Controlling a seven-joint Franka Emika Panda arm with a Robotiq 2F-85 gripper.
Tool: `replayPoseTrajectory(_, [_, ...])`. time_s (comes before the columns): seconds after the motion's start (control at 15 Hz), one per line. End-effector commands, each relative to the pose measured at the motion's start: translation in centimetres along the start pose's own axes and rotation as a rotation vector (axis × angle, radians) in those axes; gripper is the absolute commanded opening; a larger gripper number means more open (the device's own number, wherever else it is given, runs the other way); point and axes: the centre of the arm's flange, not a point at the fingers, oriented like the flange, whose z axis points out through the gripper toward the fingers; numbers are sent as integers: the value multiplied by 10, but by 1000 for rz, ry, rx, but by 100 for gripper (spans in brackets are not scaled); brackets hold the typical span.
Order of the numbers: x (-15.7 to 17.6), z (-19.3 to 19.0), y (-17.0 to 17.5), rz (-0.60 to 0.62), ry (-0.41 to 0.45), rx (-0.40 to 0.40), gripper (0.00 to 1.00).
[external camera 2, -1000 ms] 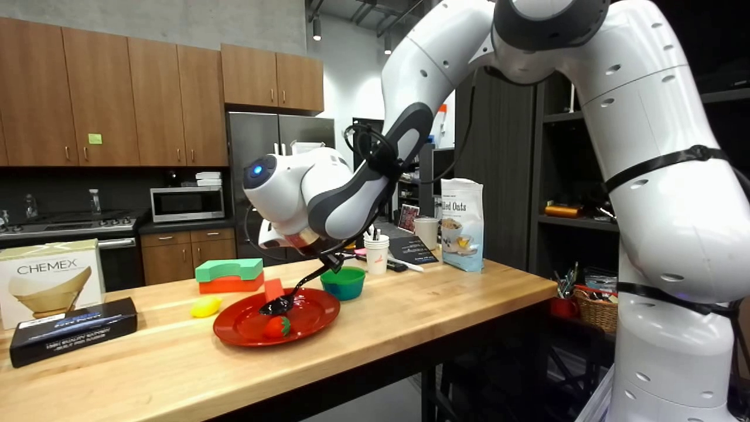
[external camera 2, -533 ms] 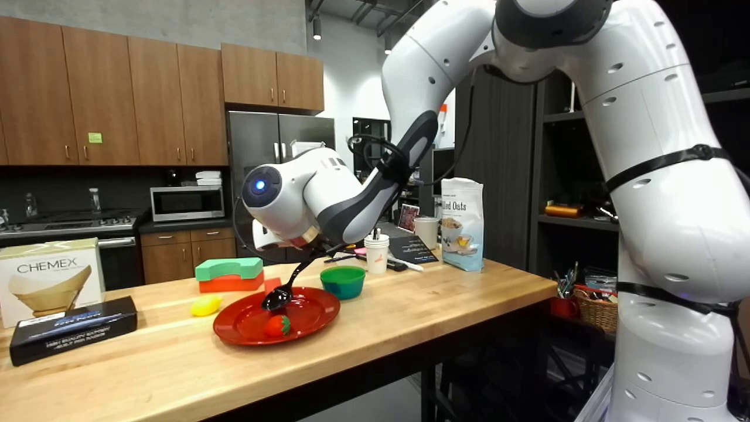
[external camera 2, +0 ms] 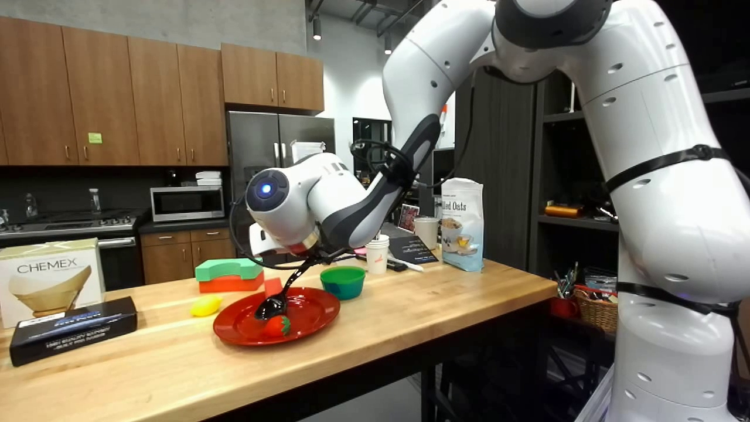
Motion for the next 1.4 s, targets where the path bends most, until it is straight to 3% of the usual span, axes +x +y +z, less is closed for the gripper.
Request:
replayPoseTrajectory(0.0, [-5,-5,-5,-38,90,62,6])
replayPoseTrajectory(0.67, [-11,-8,-17,-153,201,296,6])
replayPoseTrajectory(1.0, [-18,-2,-14,-132,183,316,6])
replayPoseTrajectory(1.33, [-32,2,-25,-139,148,522,6])
